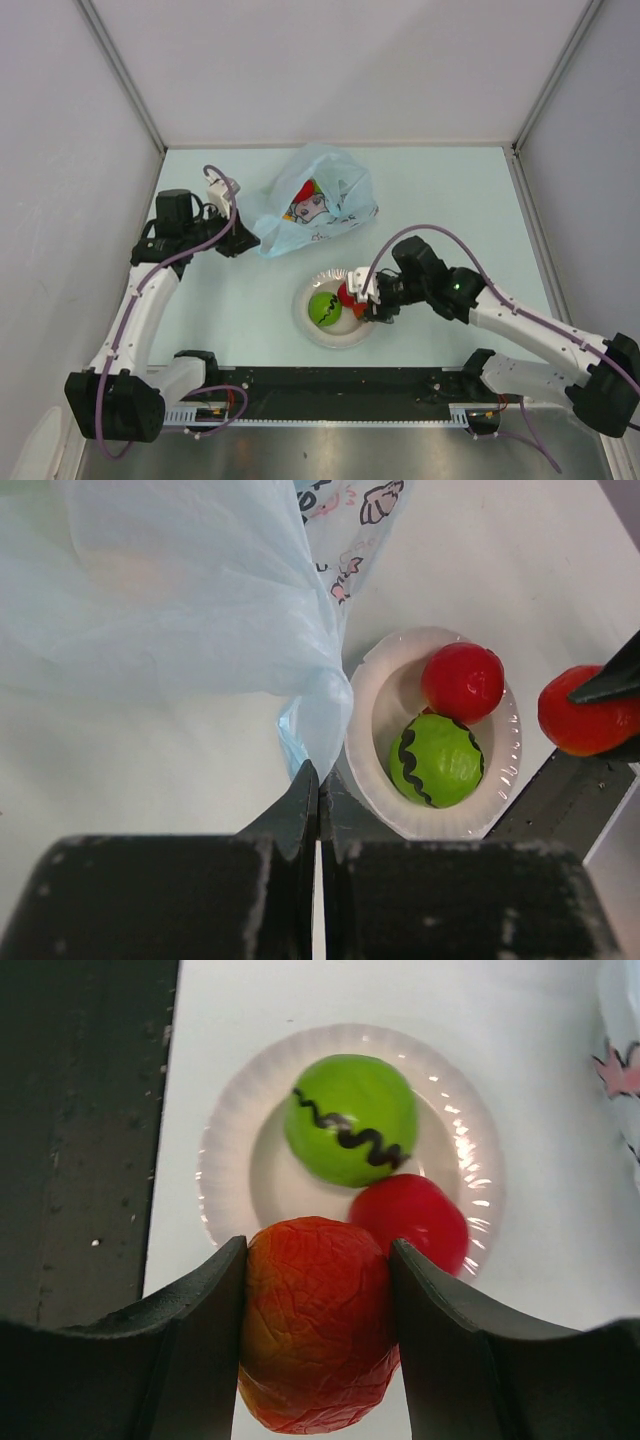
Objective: Take the fake fruits out of the plastic bag
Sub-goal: Place the fake fruit on the plate.
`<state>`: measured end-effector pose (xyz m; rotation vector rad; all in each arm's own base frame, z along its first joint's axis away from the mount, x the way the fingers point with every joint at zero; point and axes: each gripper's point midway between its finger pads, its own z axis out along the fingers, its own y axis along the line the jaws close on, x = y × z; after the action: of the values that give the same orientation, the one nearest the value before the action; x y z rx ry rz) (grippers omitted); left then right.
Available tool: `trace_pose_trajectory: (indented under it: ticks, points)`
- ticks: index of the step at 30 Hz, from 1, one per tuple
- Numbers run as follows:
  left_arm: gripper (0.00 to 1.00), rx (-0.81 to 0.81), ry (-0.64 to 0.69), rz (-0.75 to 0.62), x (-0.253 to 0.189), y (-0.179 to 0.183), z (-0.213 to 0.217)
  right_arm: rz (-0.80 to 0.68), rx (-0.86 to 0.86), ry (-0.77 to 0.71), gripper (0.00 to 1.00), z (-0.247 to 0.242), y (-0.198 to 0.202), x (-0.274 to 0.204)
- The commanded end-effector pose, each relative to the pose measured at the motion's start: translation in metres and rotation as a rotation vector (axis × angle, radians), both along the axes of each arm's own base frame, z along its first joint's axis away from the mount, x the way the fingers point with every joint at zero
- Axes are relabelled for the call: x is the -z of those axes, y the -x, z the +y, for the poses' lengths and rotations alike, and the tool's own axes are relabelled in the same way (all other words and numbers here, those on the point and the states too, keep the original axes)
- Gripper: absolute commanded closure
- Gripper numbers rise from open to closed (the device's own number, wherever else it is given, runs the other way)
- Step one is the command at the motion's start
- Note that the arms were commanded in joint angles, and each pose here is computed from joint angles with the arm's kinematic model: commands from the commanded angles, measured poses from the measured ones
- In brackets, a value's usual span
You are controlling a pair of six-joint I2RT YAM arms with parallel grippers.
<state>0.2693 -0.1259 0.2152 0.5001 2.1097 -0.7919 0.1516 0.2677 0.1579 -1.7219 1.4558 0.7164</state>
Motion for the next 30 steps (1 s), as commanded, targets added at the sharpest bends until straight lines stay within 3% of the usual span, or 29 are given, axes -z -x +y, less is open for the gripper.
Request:
trace_pose_trajectory:
  ticks: [1,9,20,23,28,29,30]
  points:
    - [1.0,0.011,0.031,0.029,0.005,0.003,-0.004,-0.117,-0.118,-0.045,0.74,0.011,0.012,0.0]
    - [1.0,0.011,0.024,0.058,0.015,0.01,-0.003,-0.243,-0.324,-0.061,0.73,0.02,0.026,0.031]
    - [1.0,0.006,0.01,0.065,0.021,0.019,-0.001,-0.333,-0.414,-0.058,0.7,0.026,0.024,0.056]
    - [1.0,0.007,0.009,0.064,0.022,0.019,-0.001,-0.352,-0.426,-0.056,0.62,0.025,0.024,0.06]
    - [1.0,0.007,0.014,0.066,0.023,0.018,-0.001,-0.373,-0.398,-0.037,0.39,0.023,0.019,0.072]
    - [1.0,0.01,0.016,0.069,0.024,0.019,-0.002,-0.377,-0.393,-0.039,0.31,0.023,0.019,0.071]
    - [1.0,0.01,0.015,0.068,0.024,0.019,-0.002,-0.376,-0.389,-0.04,0.06,0.022,0.019,0.07]
